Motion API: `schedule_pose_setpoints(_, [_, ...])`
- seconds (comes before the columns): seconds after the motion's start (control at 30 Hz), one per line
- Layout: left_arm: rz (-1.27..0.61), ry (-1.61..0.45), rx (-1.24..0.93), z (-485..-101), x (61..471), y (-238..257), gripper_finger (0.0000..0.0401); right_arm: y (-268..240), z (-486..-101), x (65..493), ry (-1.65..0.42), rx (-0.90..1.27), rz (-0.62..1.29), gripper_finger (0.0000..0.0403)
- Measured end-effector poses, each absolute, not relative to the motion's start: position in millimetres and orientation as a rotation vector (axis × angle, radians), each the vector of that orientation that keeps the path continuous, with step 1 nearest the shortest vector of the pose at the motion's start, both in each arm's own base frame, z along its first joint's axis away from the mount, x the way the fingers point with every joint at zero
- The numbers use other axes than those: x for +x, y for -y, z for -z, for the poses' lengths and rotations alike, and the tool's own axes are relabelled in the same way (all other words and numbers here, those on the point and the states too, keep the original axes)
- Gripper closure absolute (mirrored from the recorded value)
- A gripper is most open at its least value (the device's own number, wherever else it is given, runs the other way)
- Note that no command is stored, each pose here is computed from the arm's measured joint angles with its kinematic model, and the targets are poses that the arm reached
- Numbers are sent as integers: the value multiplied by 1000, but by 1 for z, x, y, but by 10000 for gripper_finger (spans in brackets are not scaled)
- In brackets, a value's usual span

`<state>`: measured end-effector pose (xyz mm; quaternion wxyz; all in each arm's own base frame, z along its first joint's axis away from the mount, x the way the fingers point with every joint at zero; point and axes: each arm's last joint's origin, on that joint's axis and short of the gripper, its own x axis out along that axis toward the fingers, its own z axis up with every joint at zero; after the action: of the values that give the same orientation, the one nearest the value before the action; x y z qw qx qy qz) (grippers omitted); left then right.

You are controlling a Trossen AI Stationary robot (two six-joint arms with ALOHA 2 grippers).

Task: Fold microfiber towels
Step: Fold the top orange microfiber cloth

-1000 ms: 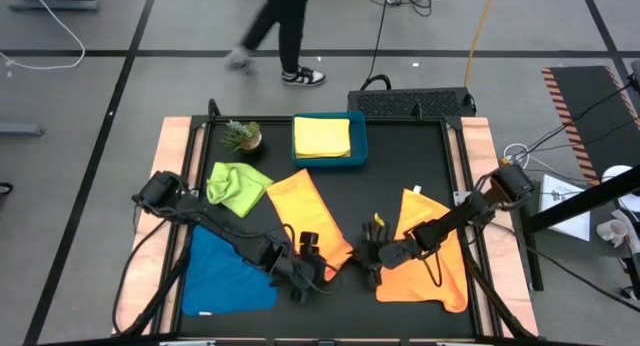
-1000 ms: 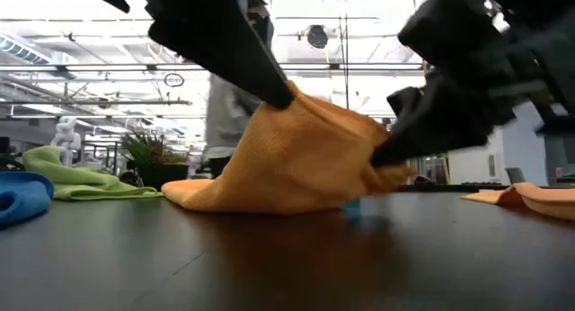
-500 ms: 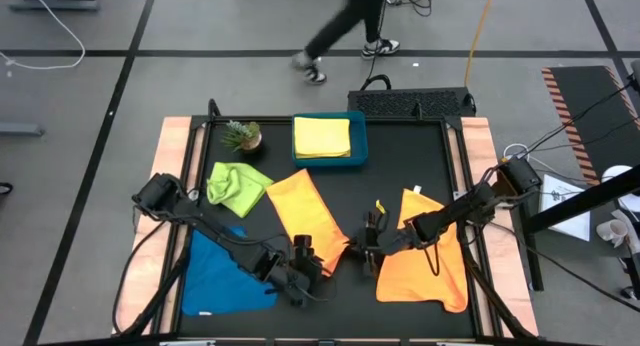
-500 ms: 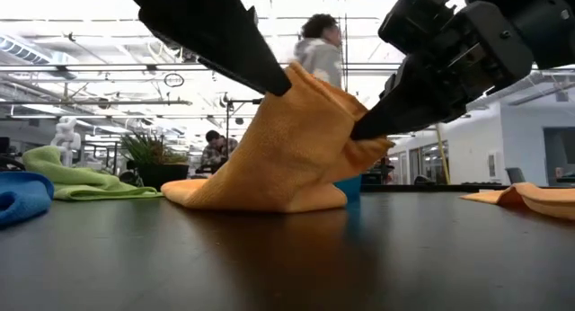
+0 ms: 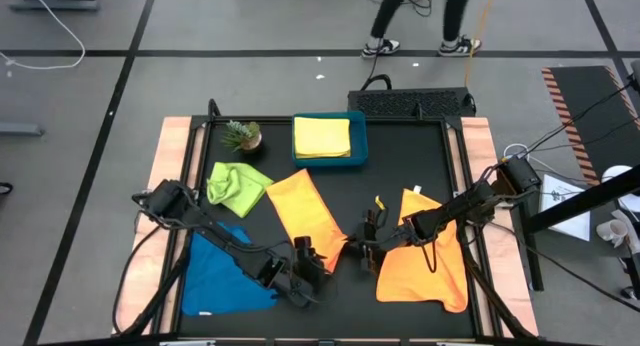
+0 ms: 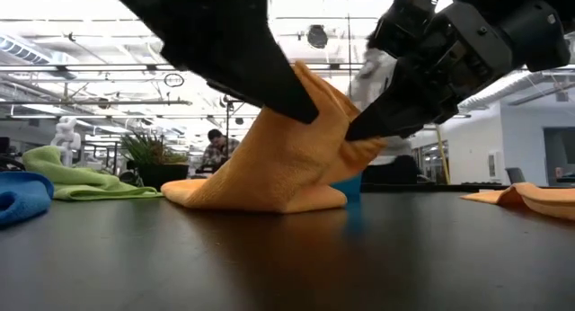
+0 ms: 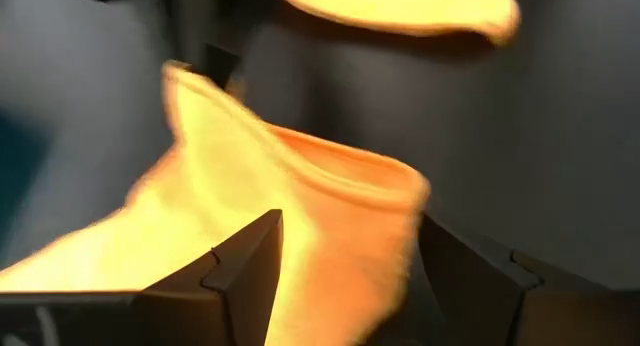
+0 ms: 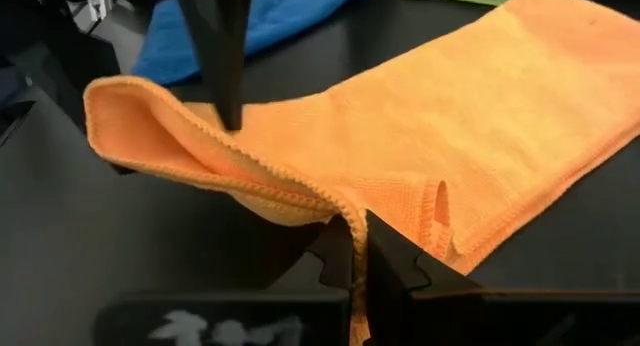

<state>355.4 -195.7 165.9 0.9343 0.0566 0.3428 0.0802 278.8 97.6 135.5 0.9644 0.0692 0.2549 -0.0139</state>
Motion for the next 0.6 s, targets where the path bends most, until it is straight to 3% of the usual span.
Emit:
schedule_pose_setpoints(0.2, [-251, -654, 104, -167, 354, 197, 190, -98, -135, 279, -519, 158, 34, 403])
schedule_pose_setpoints(0.3, [-244, -649, 118, -168, 352, 200, 238, -98, -135, 278, -524, 157, 34, 403])
schedule_pose_setpoints(0.5, [-194, -641, 182, -169, 347, 211, 378, -97, -132, 276, -560, 158, 42, 403])
schedule_pose_setpoints(0.6, [-176, -630, 216, -171, 344, 216, 390, -98, -131, 276, -579, 160, 14, 403])
